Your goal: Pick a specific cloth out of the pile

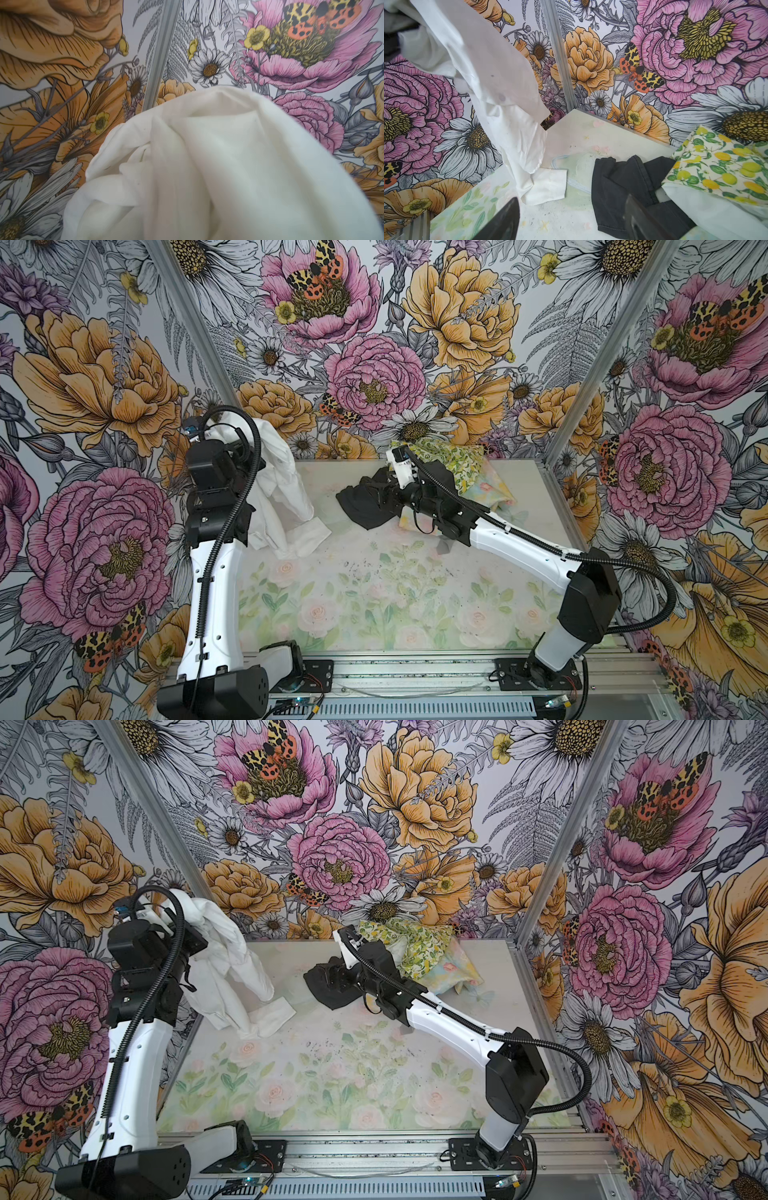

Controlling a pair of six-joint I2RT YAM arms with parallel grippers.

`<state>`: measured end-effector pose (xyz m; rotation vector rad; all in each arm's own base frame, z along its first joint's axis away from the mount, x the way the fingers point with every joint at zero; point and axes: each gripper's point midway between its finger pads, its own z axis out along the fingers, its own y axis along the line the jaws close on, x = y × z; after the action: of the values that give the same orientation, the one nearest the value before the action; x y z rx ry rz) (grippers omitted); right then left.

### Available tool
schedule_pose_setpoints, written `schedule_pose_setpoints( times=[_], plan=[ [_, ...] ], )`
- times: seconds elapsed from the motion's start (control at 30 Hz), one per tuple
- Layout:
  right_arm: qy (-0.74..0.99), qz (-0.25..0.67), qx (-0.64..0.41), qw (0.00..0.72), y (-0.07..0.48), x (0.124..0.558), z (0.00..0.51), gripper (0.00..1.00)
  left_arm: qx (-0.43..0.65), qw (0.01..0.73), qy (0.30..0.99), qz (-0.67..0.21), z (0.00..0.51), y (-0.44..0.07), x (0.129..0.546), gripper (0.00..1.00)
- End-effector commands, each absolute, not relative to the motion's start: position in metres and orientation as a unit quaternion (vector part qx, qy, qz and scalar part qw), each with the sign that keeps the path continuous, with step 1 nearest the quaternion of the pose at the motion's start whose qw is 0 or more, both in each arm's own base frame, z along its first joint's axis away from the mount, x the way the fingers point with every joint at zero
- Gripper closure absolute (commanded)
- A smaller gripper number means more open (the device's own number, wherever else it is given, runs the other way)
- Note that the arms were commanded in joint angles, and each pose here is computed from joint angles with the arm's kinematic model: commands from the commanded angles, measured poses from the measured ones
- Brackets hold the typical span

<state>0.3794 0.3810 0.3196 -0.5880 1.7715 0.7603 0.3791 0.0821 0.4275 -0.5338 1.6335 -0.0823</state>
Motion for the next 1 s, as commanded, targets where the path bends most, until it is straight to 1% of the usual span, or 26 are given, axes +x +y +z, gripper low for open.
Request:
schedule_pose_setpoints(
  times=[0.0,0.2,0.43,0.6,0.73,0.97],
  plan=[
    [0.726,0.325,-0.229,0.561,0.368,0.380,0.343,0.20,-0.260,0.634,0.728,-0.043,0.396,0.084,0.387,1.00],
    [0.725,0.320,-0.221,0.569,0.357,0.377,0.344,0.20,-0.309,0.588,0.747,-0.036,0.336,0.095,0.382,1.00],
    [0.729,0.314,-0.209,0.571,0.344,0.374,0.334,0.20,-0.335,0.503,0.796,0.020,0.267,0.109,0.350,1.00],
    [0.739,0.307,-0.201,0.564,0.335,0.376,0.317,0.20,-0.346,0.446,0.825,0.024,0.217,0.107,0.334,1.00],
    [0.743,0.307,-0.189,0.563,0.326,0.375,0.309,0.20,-0.335,0.393,0.856,0.010,0.175,0.091,0.340,1.00],
    [0.755,0.296,-0.166,0.561,0.304,0.375,0.291,0.20,-0.275,0.301,0.913,0.009,0.110,0.049,0.369,1.00]
  ],
)
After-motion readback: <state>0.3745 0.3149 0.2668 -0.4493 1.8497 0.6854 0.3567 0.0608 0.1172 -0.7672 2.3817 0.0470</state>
